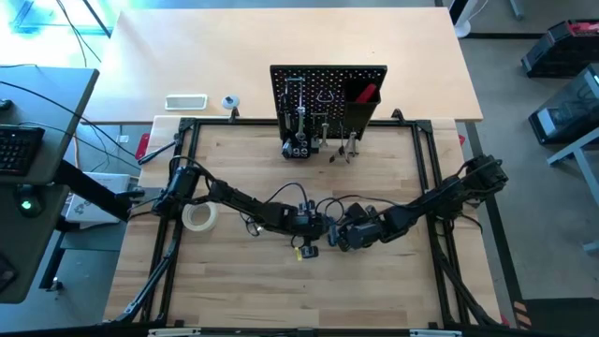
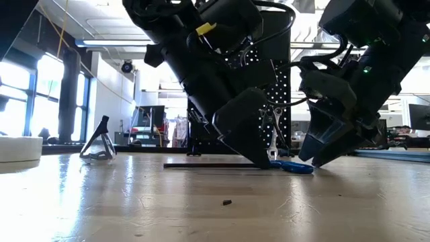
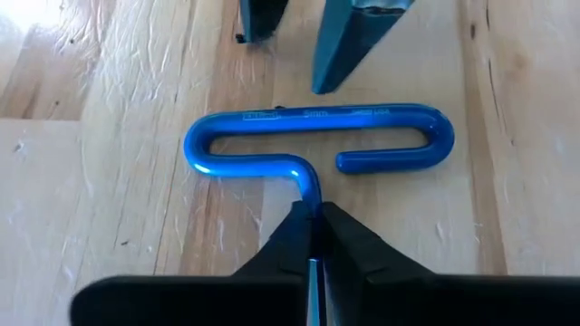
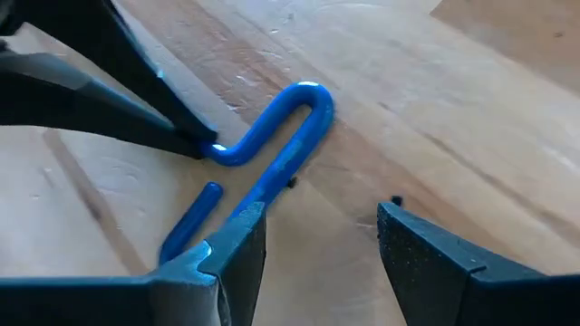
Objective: Hang tools onto peg board
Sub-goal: Put the pick tool into the black bin on the peg board
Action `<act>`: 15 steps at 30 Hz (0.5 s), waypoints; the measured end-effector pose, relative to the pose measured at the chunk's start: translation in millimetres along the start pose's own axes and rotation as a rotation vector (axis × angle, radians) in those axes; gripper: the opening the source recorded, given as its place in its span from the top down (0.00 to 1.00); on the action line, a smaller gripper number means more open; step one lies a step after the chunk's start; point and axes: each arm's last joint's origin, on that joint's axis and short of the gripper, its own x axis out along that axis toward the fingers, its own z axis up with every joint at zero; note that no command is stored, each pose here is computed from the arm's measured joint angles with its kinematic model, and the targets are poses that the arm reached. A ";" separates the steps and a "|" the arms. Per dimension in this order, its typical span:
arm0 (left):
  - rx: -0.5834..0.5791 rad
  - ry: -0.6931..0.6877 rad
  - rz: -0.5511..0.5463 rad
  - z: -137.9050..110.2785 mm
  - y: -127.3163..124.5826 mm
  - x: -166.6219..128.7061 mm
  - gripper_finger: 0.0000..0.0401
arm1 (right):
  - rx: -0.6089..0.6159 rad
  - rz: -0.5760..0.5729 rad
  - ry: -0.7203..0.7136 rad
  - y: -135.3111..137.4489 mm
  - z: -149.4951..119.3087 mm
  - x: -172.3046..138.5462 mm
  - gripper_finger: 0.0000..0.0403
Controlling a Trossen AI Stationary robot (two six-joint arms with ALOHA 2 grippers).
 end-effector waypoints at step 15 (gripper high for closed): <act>0.063 -0.061 -0.011 9.0 0.6 -8.9 1.00 | 0.357 0.263 -0.084 -27.6 -30.9 2.9 0.50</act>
